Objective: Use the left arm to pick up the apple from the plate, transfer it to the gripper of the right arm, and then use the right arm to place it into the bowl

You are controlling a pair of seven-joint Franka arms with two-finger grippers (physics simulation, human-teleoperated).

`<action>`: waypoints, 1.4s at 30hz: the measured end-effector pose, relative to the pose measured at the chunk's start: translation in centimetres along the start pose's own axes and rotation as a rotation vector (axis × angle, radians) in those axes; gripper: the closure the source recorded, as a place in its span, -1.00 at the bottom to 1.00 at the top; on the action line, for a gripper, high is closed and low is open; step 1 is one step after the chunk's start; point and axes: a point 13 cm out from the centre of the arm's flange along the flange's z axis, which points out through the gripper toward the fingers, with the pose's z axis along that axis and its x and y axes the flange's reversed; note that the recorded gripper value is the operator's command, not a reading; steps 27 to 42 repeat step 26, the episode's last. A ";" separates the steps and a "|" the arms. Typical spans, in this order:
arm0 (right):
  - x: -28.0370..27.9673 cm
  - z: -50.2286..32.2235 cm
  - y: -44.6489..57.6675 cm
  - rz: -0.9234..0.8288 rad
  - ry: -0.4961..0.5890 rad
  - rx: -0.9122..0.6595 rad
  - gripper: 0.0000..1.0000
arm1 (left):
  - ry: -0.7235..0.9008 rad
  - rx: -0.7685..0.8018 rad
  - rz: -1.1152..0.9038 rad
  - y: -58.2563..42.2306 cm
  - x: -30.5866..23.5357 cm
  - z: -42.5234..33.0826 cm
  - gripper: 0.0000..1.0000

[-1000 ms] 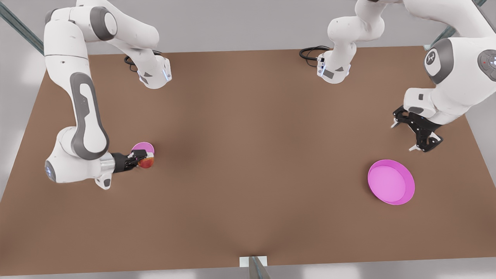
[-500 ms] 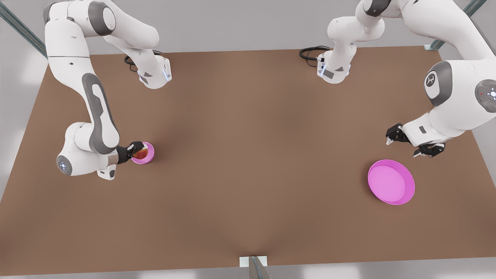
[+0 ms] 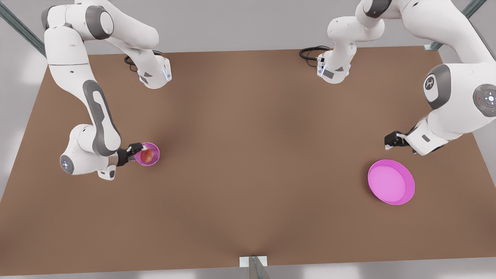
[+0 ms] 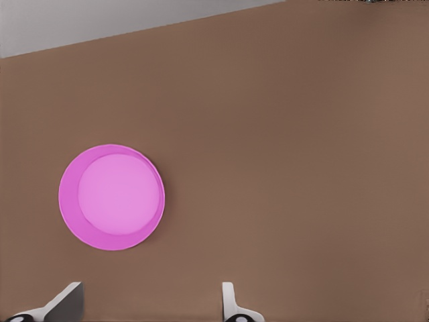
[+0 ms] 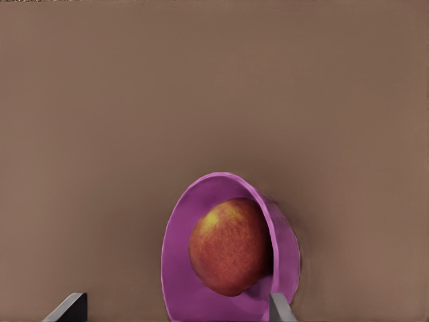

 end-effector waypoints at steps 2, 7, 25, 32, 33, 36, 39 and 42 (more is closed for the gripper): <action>-0.5 -1.0 -0.4 -0.010 -0.019 0.013 -1.00 | 0.001 0.000 -0.026 0.0 0.0 0.0 -1.00; -5.4 -13.4 -0.2 -0.111 -0.128 0.194 -1.00 | 0.001 0.000 -0.077 -0.1 0.0 0.1 -1.00; -2.3 -33.7 14.4 0.107 -0.120 0.533 -1.00 | -0.006 0.000 -0.183 -0.6 -0.4 0.0 -1.00; -2.2 -33.6 14.4 0.122 -0.118 0.529 -1.00 | -0.007 0.000 -0.186 -0.6 -0.5 0.0 -1.00; -2.2 -33.6 14.4 0.122 -0.118 0.529 -1.00 | -0.007 0.000 -0.186 -0.6 -0.5 0.0 -1.00; -2.2 -33.6 14.4 0.122 -0.118 0.529 -1.00 | -0.007 0.000 -0.186 -0.6 -0.5 0.0 -1.00; -2.2 -33.6 14.4 0.122 -0.118 0.529 -1.00 | -0.007 0.000 -0.186 -0.6 -0.5 0.0 -1.00; -2.2 -33.6 14.4 0.122 -0.118 0.529 -1.00 | -0.007 0.000 -0.186 -0.6 -0.5 0.0 -1.00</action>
